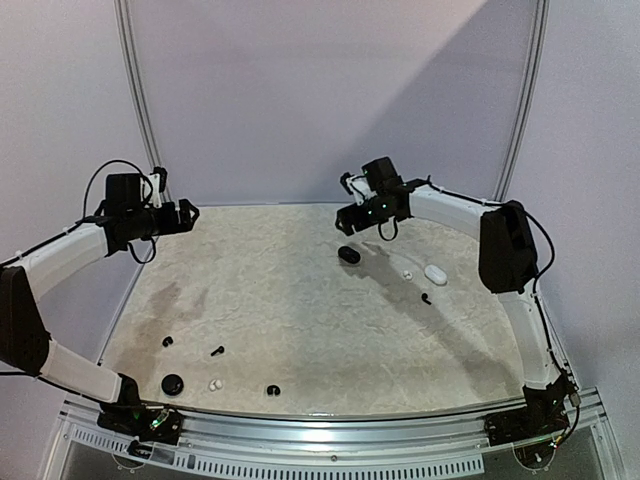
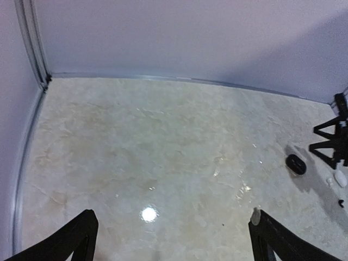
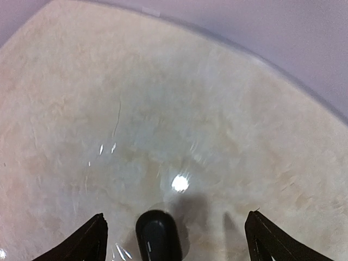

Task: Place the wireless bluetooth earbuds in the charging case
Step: Pick up the charging case from the corner of the board.

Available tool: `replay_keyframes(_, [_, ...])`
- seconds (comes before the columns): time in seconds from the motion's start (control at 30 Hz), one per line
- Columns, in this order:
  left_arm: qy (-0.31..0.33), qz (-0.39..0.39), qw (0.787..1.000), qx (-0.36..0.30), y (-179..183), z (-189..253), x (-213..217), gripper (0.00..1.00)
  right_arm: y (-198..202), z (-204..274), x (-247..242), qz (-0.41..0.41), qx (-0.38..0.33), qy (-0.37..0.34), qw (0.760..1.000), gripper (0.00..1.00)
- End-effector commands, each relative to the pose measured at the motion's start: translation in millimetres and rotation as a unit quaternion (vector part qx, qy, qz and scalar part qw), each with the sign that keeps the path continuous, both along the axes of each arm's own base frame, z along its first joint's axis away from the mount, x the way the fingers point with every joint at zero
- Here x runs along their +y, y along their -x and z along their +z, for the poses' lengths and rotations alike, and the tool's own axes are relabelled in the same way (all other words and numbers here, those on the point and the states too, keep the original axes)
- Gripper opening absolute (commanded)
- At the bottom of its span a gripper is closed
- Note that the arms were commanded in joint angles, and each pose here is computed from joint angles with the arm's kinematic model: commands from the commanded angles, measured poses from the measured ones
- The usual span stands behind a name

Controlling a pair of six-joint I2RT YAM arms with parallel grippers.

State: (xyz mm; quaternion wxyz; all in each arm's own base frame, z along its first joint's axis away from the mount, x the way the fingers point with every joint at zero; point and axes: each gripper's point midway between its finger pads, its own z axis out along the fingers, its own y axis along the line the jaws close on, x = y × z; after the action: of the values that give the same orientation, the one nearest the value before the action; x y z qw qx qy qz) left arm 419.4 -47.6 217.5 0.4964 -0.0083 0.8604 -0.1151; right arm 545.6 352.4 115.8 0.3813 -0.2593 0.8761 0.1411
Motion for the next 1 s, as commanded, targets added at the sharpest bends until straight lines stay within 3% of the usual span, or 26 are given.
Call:
replay_keyframes(0.0, [0.084,-0.069,0.992,0.060,24,-18,-33,0.99,31,-51,0,0.023,0.080,0.052,0.995,0.89])
replay_keyframes(0.27, [0.078,-0.070,0.993,0.056,22,-20,-33,0.97,46,-97,-3,0.002,0.134,0.074,0.988,0.86])
replay_keyframes(0.43, [0.076,-0.070,0.993,0.053,22,-19,-34,0.96,47,-106,-1,0.009,0.140,0.075,0.987,0.73])
replay_keyframes(0.53, [0.074,-0.071,0.993,0.049,21,-17,-34,0.96,49,-111,0,0.016,0.143,0.077,0.987,0.70])
replay_keyframes(0.8, [0.081,-0.105,0.991,0.036,21,-4,-44,0.99,47,-107,6,0.030,0.133,0.068,0.988,0.33])
replay_keyframes(0.9, [0.093,-0.124,0.987,0.032,22,6,-54,0.95,50,-93,10,0.065,0.111,0.080,0.989,0.21])
replay_keyframes(0.97, [0.099,-0.142,0.984,0.034,25,10,-64,0.90,51,-76,16,0.086,0.079,0.089,0.989,0.18])
